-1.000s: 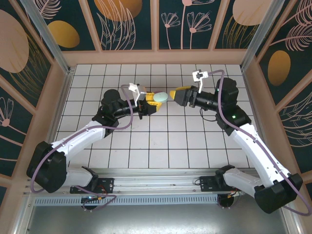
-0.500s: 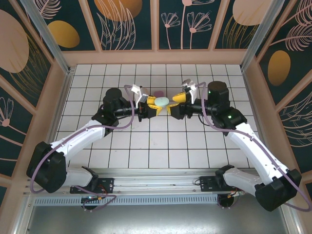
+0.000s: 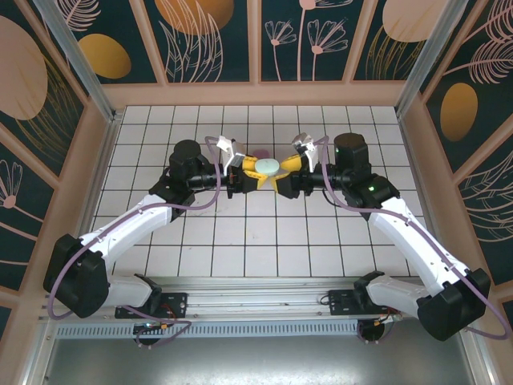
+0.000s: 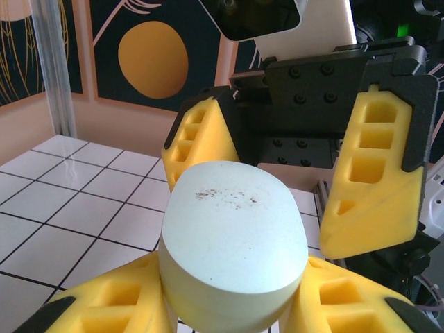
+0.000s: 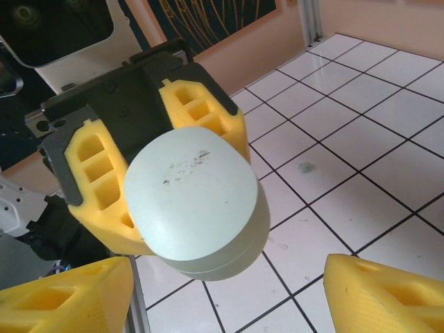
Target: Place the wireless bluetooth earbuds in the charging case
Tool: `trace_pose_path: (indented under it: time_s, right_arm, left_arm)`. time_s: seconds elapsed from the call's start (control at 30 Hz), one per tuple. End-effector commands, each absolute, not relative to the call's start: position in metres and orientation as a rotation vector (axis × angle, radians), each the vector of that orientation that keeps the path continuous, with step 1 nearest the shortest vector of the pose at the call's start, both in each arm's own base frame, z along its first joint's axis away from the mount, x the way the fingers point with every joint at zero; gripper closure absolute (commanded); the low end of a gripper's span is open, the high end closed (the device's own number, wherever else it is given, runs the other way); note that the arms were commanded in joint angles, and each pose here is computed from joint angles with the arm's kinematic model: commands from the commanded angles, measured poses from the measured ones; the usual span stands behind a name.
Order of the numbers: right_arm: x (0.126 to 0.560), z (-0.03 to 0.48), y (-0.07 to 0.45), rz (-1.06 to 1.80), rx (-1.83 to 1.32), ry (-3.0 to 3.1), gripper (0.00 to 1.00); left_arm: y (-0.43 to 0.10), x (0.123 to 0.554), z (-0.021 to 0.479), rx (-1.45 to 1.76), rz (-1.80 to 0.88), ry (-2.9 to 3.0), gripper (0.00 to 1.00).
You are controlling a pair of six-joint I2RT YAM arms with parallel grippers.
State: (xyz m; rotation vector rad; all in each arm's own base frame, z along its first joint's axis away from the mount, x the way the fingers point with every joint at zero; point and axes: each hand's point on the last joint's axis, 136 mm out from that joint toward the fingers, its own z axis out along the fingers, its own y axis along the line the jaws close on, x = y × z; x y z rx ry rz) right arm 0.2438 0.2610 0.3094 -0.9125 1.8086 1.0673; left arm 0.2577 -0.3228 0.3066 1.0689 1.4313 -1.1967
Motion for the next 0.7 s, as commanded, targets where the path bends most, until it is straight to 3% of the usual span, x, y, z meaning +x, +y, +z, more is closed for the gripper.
trace_pose_path:
  time_s: [0.0, 0.67]
  right_arm:
    - [0.253, 0.322, 0.262, 1.013, -0.902, 1.772, 0.27]
    - [0.265, 0.341, 0.265, 1.021, -0.851, 1.771, 0.28]
  left_arm:
    - [-0.323, 0.247, 0.325, 1.111, -1.207, 1.361, 0.75]
    - [-0.322, 0.244, 0.306, 1.131, -1.219, 1.405, 0.76]
